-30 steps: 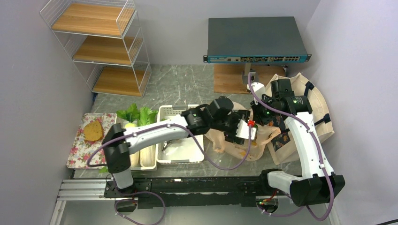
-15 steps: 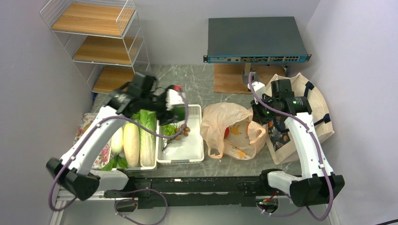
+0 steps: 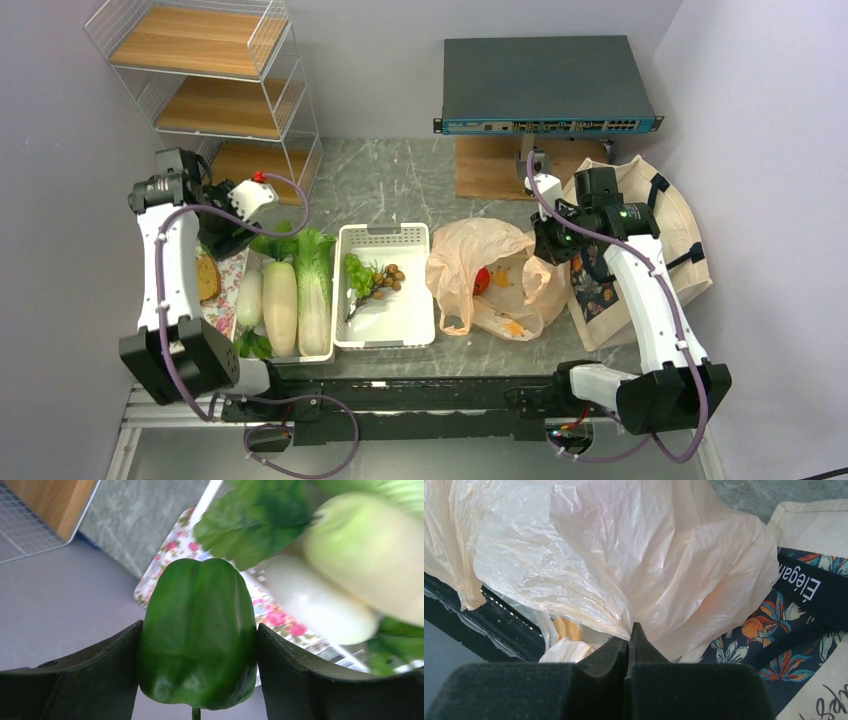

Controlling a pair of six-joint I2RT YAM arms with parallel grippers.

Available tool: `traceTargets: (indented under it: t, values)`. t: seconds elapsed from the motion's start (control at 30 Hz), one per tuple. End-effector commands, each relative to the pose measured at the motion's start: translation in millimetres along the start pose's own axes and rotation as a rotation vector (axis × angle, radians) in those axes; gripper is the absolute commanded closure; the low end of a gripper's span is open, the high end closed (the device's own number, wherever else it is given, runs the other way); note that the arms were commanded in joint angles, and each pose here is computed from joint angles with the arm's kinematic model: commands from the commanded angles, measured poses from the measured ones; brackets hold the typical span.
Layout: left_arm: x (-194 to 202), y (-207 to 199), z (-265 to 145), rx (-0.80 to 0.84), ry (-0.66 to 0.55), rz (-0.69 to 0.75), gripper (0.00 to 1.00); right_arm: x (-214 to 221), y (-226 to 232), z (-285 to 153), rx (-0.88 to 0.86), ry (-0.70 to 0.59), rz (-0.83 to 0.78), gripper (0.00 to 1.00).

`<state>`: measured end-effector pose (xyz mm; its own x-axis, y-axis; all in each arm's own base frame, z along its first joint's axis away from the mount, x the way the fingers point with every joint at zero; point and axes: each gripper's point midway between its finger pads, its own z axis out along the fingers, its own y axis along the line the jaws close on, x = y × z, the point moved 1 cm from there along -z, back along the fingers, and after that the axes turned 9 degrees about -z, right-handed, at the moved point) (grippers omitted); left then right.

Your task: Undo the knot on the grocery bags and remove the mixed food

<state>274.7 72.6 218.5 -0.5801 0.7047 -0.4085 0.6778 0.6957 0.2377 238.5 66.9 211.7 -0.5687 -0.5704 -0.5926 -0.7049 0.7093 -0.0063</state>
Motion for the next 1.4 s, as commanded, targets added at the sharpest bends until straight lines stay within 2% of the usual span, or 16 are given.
traceTargets:
  t: [0.0,0.2,0.37,0.77,0.97,1.13,1.17,1.23,1.37]
  values:
    - [16.6,34.7,-4.9,-0.034,0.142,0.128,0.81,-10.2,-3.6,1.0,-0.003,-0.040,-0.017,1.00]
    - [26.9,32.7,32.8,0.067,0.253,0.135,0.78,-11.5,-7.2,-1.1,0.011,-0.028,-0.010,1.00]
    - [19.7,23.5,51.8,0.204,0.274,0.100,0.78,-9.4,-7.7,-2.1,0.024,-0.022,-0.002,1.00]
    - [0.8,-1.7,92.1,0.344,0.304,0.117,0.74,-2.3,-6.2,-2.9,0.038,-0.006,0.018,1.00]
    - [1.0,-2.6,101.1,0.371,0.333,0.045,0.48,-1.3,-7.0,-3.8,0.044,-0.001,0.009,1.00]
    - [-4.4,2.1,88.9,0.328,0.307,0.045,0.26,-2.9,-6.6,-3.8,0.040,-0.008,0.008,1.00]
    - [-6.6,4.5,84.5,0.315,0.299,0.045,0.21,-3.5,-6.6,-3.8,0.040,-0.011,0.005,1.00]
    - [-9.8,9.4,72.9,0.297,0.291,0.042,0.02,-3.6,-6.5,-3.6,0.038,-0.013,0.005,1.00]
    - [-15.8,18.3,52.8,0.264,0.258,0.030,0.01,-4.2,-5.8,-2.3,0.034,-0.019,0.003,1.00]
